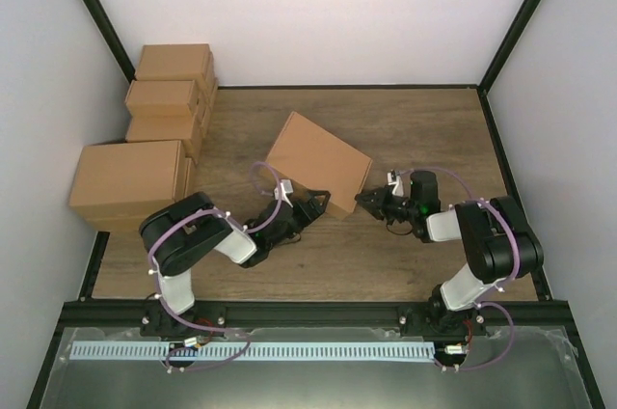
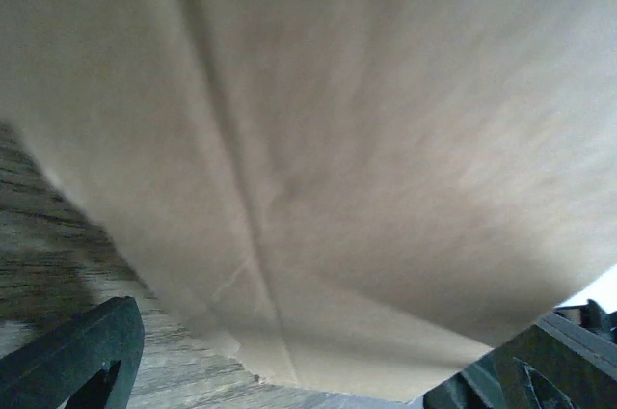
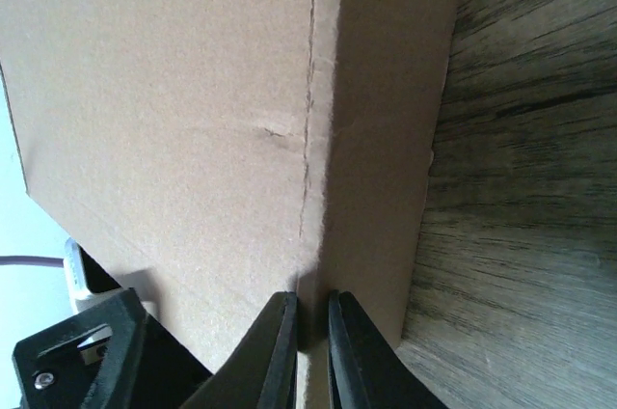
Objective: Fold the paper box
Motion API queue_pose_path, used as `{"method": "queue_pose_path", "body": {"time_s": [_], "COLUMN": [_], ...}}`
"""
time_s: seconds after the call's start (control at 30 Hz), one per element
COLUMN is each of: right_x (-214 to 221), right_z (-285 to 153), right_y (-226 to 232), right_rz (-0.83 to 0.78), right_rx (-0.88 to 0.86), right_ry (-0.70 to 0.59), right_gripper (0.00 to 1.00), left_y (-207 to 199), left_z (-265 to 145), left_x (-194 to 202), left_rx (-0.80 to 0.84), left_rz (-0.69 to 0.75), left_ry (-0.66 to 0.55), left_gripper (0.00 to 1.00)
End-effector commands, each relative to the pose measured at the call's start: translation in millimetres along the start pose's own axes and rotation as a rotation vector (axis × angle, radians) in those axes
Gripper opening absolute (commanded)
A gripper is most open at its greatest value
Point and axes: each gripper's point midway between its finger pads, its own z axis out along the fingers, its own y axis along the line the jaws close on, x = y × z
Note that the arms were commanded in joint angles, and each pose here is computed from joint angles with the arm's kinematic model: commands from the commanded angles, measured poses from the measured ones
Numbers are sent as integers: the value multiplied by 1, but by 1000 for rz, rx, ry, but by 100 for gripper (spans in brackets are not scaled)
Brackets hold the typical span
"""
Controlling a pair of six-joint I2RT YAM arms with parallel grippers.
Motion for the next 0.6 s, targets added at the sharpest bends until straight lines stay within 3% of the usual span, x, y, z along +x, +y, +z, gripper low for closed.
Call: {"method": "queue_pose_path", "body": {"time_s": [0.0,0.27,0.57], "right_x": [3,-2,-2], "right_z": [4,2,2], "right_y": [-4,0,-1], "right_rz": [-4,-43,-62], "right_rx": [18,24,29], "right_ry": [40,50,62], "right_gripper": [10,10,11], "left_y": [-38,-47,-59], "left_z": [8,21,34], "left_x": [-4,-8,-12], "left_rx": [151,205,195], "left_rz": [43,67,193], "left_ry": [11,44,67], "left_gripper": [100,99,74]}}
